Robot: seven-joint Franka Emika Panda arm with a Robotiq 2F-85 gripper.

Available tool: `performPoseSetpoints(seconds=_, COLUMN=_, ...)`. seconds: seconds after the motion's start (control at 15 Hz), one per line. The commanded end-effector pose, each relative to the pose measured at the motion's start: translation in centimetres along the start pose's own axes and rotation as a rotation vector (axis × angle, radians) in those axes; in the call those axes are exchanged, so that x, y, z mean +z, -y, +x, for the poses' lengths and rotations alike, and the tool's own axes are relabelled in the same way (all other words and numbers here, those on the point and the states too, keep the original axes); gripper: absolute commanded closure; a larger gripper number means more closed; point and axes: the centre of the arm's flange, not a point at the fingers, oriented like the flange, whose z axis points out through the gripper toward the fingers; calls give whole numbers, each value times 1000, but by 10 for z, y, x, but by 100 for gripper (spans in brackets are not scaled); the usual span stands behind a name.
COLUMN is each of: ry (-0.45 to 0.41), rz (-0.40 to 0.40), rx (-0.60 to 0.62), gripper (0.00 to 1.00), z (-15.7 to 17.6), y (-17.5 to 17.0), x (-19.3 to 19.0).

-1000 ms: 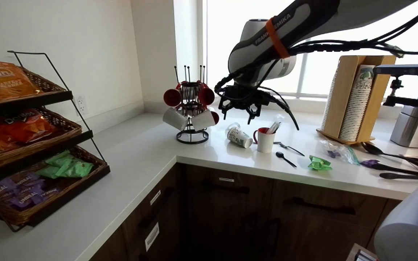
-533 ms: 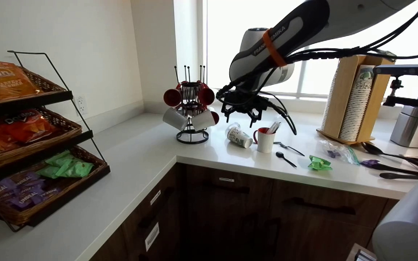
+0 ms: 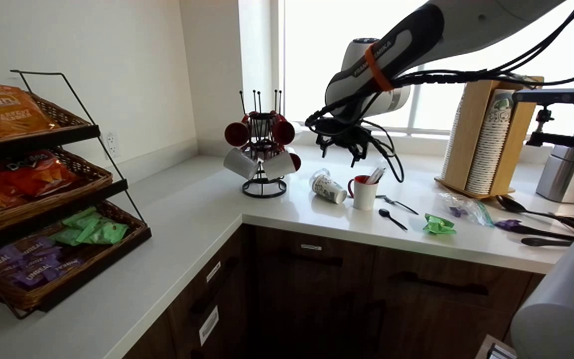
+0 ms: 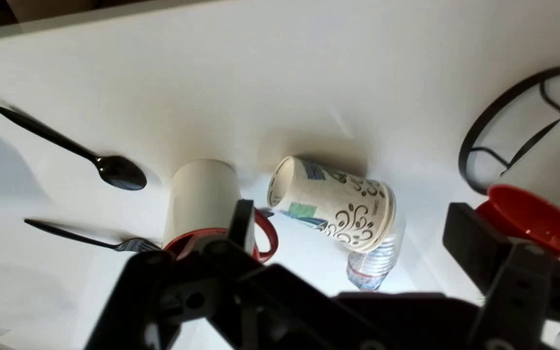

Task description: Remove the plastic from the mug

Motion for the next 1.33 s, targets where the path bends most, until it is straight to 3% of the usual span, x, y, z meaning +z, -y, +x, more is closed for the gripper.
performPoseSetpoints(seconds=0.0, ry=-70, rz=-41, rx=107, gripper=0, z=40, y=0, x=31)
performPoseSetpoints(seconds=0.6, ry=-237, rz=-205, rx=231, gripper=0, z=95, y=-35, x=92)
performPoseSetpoints(seconds=1.0, ry=-284, rz=-305, rx=310, gripper=0, z=110, y=-48, x=124)
performPoseSetpoints(seconds=1.07, ry=-286, rz=-312, rx=317, gripper=9, z=112, y=-49, x=128)
performPoseSetpoints(seconds=1.13, ry=-289, rz=-319, rx=324, gripper=27, z=112, y=-50, x=131)
performPoseSetpoints(seconds=1.27, ry=-293, rz=-333, rx=333, gripper=42, z=114, y=-52, x=136)
